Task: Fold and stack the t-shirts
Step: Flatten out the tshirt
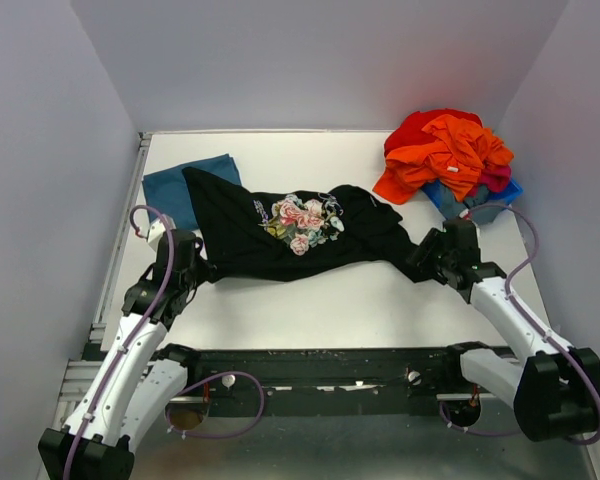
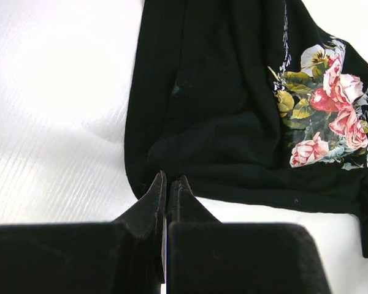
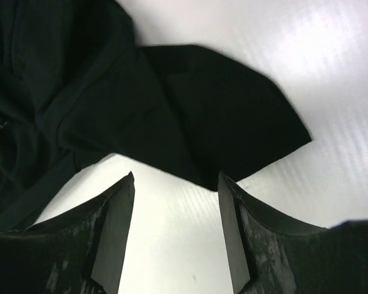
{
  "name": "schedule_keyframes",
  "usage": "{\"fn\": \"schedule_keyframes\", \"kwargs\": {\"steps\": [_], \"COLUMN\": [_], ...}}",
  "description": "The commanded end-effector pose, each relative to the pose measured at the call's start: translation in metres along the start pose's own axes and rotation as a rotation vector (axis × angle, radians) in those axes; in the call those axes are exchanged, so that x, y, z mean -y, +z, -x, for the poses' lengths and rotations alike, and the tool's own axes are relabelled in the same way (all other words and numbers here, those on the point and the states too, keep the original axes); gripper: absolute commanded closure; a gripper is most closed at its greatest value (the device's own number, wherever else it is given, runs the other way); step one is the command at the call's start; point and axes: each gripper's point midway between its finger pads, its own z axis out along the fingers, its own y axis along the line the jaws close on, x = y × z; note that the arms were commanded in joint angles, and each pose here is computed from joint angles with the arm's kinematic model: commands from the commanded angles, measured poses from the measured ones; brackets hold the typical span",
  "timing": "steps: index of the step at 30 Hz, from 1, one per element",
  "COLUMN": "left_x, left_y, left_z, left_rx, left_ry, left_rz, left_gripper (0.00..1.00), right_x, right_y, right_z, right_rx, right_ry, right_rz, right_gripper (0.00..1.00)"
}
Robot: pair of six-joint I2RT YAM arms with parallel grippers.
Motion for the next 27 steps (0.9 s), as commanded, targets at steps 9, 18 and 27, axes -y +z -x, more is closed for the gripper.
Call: {"fn": "schedule_keyframes", "kwargs": {"steps": [9, 18, 27], "left_x": [0.012, 0.023, 0.029], "left_y": [0.0, -0.003, 0.001], "left_z": [0.016, 0.028, 0.027], "left_rx": [0.014, 0.025, 0.004], "left_ry": [0.017, 0.041, 0.056], "left_rz": [-0.03, -0.058, -0.087], "left_gripper": [1.0, 1.0, 1.0], "right_x": [-0.018, 0.004, -0.01], "right_y": [0.024, 0.008, 0.027], "right_z": [-0.036, -0.012, -0.033], "right_rx": [-0.156, -0.041, -0.158], "right_ry": [-0.175, -0.202, -0.2], "right_rz": [-0.089, -0.21, -0.153], "right_gripper": [0.42, 0.37, 0.4]}}
